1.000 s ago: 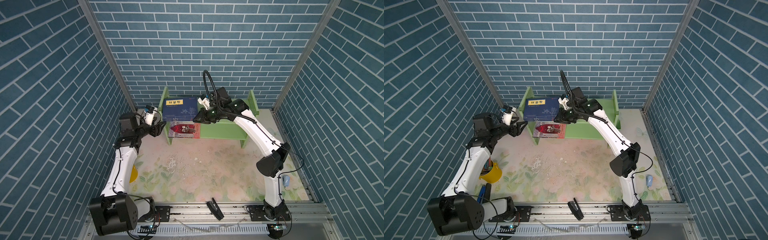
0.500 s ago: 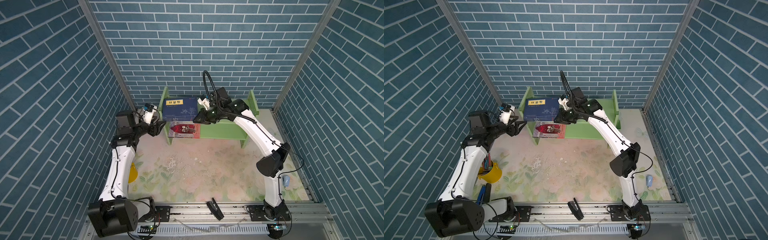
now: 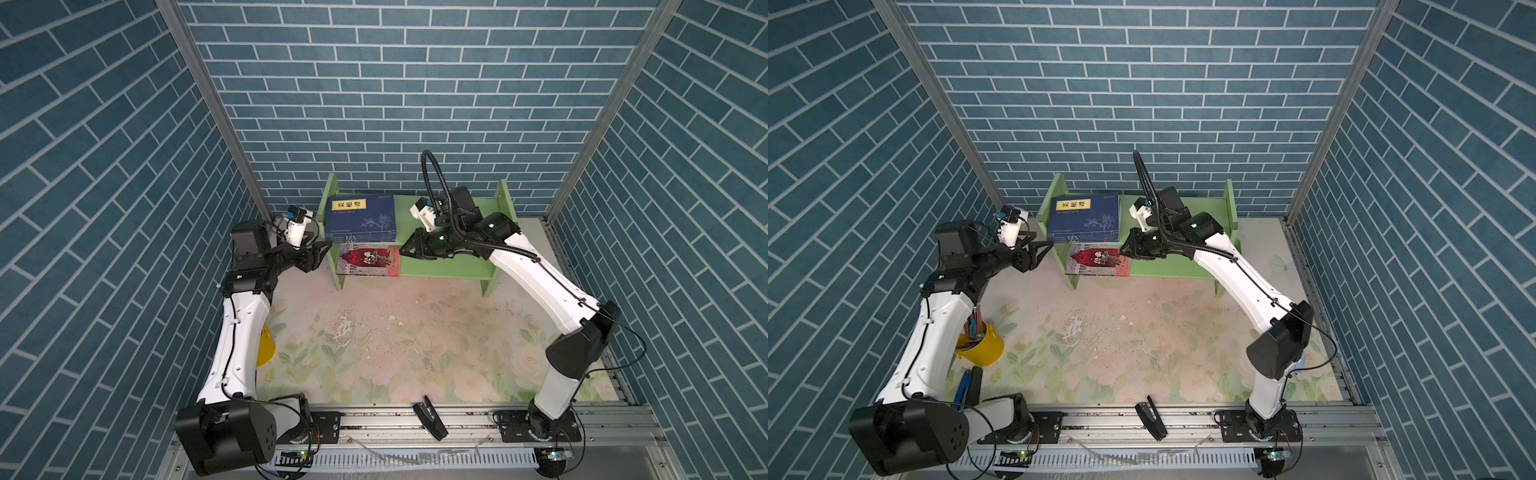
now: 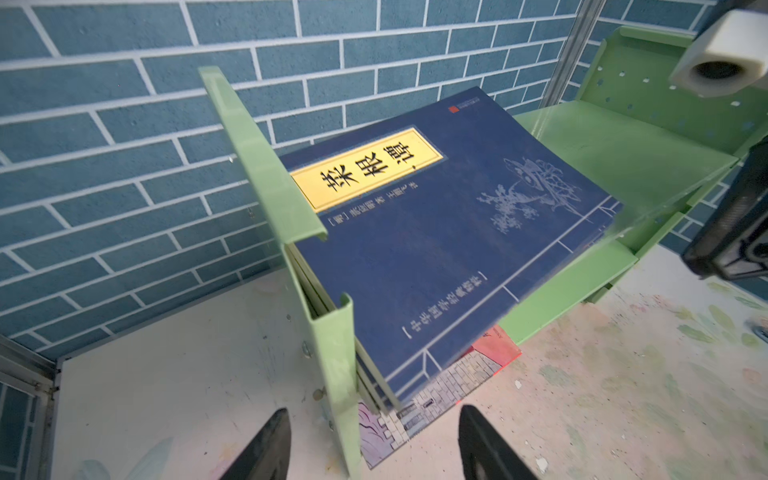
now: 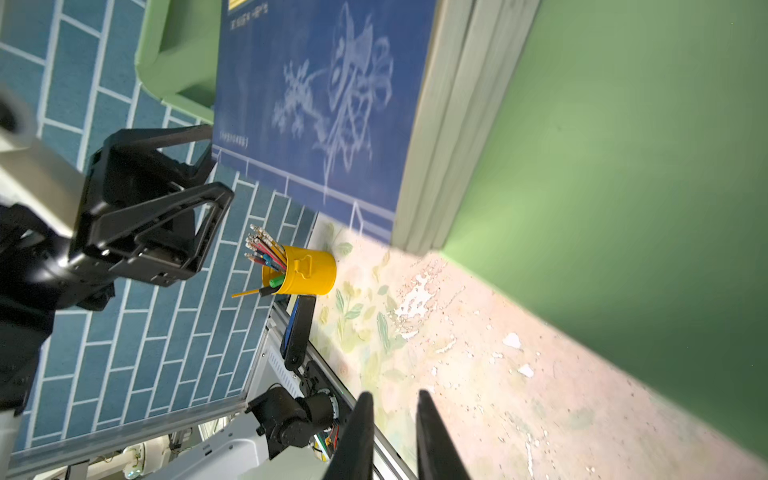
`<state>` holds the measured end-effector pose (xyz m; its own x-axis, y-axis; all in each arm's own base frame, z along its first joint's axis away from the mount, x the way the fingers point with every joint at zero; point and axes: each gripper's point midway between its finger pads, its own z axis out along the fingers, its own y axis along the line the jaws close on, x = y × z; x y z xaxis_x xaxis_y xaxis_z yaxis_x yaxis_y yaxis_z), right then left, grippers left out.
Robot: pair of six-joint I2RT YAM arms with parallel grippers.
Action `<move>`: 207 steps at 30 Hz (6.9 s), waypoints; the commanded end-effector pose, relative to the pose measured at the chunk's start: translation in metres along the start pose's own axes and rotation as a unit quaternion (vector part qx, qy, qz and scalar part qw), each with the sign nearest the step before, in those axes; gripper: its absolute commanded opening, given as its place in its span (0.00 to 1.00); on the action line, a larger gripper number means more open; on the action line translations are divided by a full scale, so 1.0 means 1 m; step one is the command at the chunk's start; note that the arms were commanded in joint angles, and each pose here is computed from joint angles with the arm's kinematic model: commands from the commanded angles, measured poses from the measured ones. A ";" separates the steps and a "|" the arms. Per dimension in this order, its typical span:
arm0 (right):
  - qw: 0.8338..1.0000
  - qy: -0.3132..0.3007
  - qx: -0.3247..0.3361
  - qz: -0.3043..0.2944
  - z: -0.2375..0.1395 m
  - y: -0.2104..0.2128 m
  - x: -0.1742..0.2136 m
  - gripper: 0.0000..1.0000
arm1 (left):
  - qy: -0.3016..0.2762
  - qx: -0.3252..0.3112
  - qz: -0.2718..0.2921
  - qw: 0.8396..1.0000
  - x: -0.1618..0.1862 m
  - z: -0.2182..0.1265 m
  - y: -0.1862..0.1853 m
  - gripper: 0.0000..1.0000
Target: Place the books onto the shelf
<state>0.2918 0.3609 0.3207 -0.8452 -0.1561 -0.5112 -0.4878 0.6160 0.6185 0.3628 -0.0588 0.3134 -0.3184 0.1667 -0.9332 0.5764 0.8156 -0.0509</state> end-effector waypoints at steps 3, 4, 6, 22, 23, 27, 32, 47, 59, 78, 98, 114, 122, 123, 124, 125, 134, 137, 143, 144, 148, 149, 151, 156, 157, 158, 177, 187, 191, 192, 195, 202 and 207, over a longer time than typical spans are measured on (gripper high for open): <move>0.996 -0.086 -0.016 -0.030 -0.031 0.007 0.017 0.19 | 0.073 0.077 -0.026 0.994 0.036 -0.018 -0.042 0.65; 0.996 -0.087 -0.014 -0.024 -0.030 0.002 0.027 0.18 | 0.090 0.088 -0.023 0.992 0.049 -0.019 -0.048 0.65; 0.996 -0.089 -0.014 -0.014 -0.023 -0.007 0.046 0.17 | 0.113 0.088 -0.016 0.990 0.072 -0.017 -0.049 0.65; 0.986 -0.160 0.050 0.018 0.074 -0.089 0.115 0.00 | 0.084 -0.033 0.021 0.996 0.137 0.034 0.015 0.65; 0.984 -0.164 0.062 0.002 0.076 -0.092 0.115 0.00 | 0.081 -0.041 0.021 0.996 0.139 0.037 0.020 0.65; 0.969 -0.205 0.124 -0.066 0.077 -0.100 0.110 0.00 | 0.073 -0.059 0.016 0.995 0.146 0.052 0.036 0.65; 0.951 -0.258 0.152 -0.083 0.080 -0.110 0.096 0.00 | 0.056 -0.054 0.009 0.997 0.149 0.068 0.045 0.65; 0.932 -0.296 0.174 -0.117 0.101 -0.102 0.067 0.00 | 0.052 -0.012 0.018 0.998 0.142 0.083 0.045 0.63; 0.929 -0.305 0.160 -0.139 0.119 -0.092 0.052 0.00 | 0.065 0.018 0.048 0.997 0.149 0.073 0.026 0.62; 0.929 -0.308 0.156 -0.136 0.131 -0.099 0.031 0.00 | 0.048 0.010 0.042 0.998 0.136 0.088 0.034 0.62; 0.975 -0.168 0.089 -0.112 0.072 -0.064 0.107 0.10 | 0.108 0.057 -0.097 0.988 0.114 0.036 -0.019 0.61; 0.967 -0.207 0.148 0.014 0.035 -0.130 0.134 0.04 | 0.101 0.120 -0.142 0.977 0.110 0.054 -0.068 0.60; 0.954 -0.245 0.167 0.034 0.018 -0.145 0.131 0.00 | 0.072 0.094 -0.206 0.971 0.116 0.082 -0.064 0.42; 0.953 -0.246 0.172 0.034 0.016 -0.146 0.131 0.00 | 0.066 0.092 -0.221 0.969 0.115 0.084 -0.062 0.39; 0.952 -0.248 0.175 0.035 0.014 -0.147 0.131 0.00 | 0.061 0.087 -0.240 0.965 0.113 0.086 -0.060 0.36; 0.952 -0.249 0.176 0.035 0.012 -0.147 0.132 0.00 | 0.058 0.083 -0.259 0.960 0.113 0.087 -0.058 0.31; 0.949 -0.254 0.182 0.038 0.001 -0.150 0.136 0.00 | 0.025 0.115 -0.380 0.918 0.109 0.075 -0.070 0.19; 0.948 -0.255 0.186 0.039 0.001 -0.153 0.137 0.00 | 0.021 0.107 -0.404 0.908 0.117 0.076 -0.064 0.17; 0.950 -0.249 0.186 0.038 0.001 -0.151 0.136 0.00 | 0.016 0.081 -0.481 0.873 0.127 0.078 -0.045 0.00; 0.950 -0.248 0.184 0.037 0.002 -0.149 0.136 0.00 | 0.015 0.078 -0.499 0.863 0.127 0.078 -0.041 0.00; 0.952 -0.244 0.183 0.037 0.001 -0.146 0.135 0.00 | 0.008 0.087 -0.532 0.842 0.127 0.083 -0.036 0.00; 0.952 -0.243 0.181 0.037 0.001 -0.145 0.134 0.00 | 0.011 0.085 -0.537 0.839 0.129 0.085 -0.035 0.00; 0.954 -0.241 0.175 0.037 0.002 -0.142 0.132 0.00 | 0.013 0.091 -0.549 0.831 0.132 0.090 -0.033 0.00; 0.958 -0.241 0.149 0.047 0.014 -0.131 0.124 0.00 | 0.016 0.100 -0.573 0.814 0.136 0.103 -0.027 0.00; 0.958 -0.242 0.144 0.049 0.016 -0.129 0.122 0.00 | 0.017 0.100 -0.576 0.811 0.136 0.105 -0.026 0.00; 0.959 -0.241 0.142 0.048 0.018 -0.129 0.122 0.00 | 0.014 0.103 -0.577 0.810 0.135 0.106 -0.025 0.00; 0.960 -0.236 0.141 0.048 0.029 -0.130 0.120 0.00 | -0.002 0.111 -0.594 0.797 0.130 0.112 -0.019 0.02; 0.956 -0.254 0.134 0.057 0.029 -0.132 0.118 0.00 | 0.003 0.100 -0.590 0.801 0.133 0.106 -0.021 0.05; 0.955 -0.270 0.105 0.065 0.040 -0.126 0.109 0.00 | 0.006 0.099 -0.589 0.802 0.136 0.108 -0.021 0.04; 0.956 -0.270 0.095 0.066 0.046 -0.124 0.107 0.00 | 0.007 0.100 -0.589 0.802 0.135 0.108 -0.021 0.04; 0.959 -0.267 0.063 0.076 0.063 -0.118 0.100 0.00 | 0.007 0.100 -0.587 0.804 0.135 0.107 -0.022 0.04; 0.944 -0.306 -0.040 0.119 0.090 -0.113 0.088 0.00 | 0.005 0.096 -0.573 0.814 0.134 0.103 -0.023 0.04; 0.922 -0.338 -0.116 0.150 0.101 -0.111 0.077 0.00 | 0.005 0.097 -0.572 0.814 0.133 0.103 -0.023 0.04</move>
<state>0.2990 0.3505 0.1166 -0.6812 0.4448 -0.5814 -0.3022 0.5525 0.7768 0.3840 -0.1143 0.1483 -0.7395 -0.6418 -0.2031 -0.0193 0.3218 -0.9466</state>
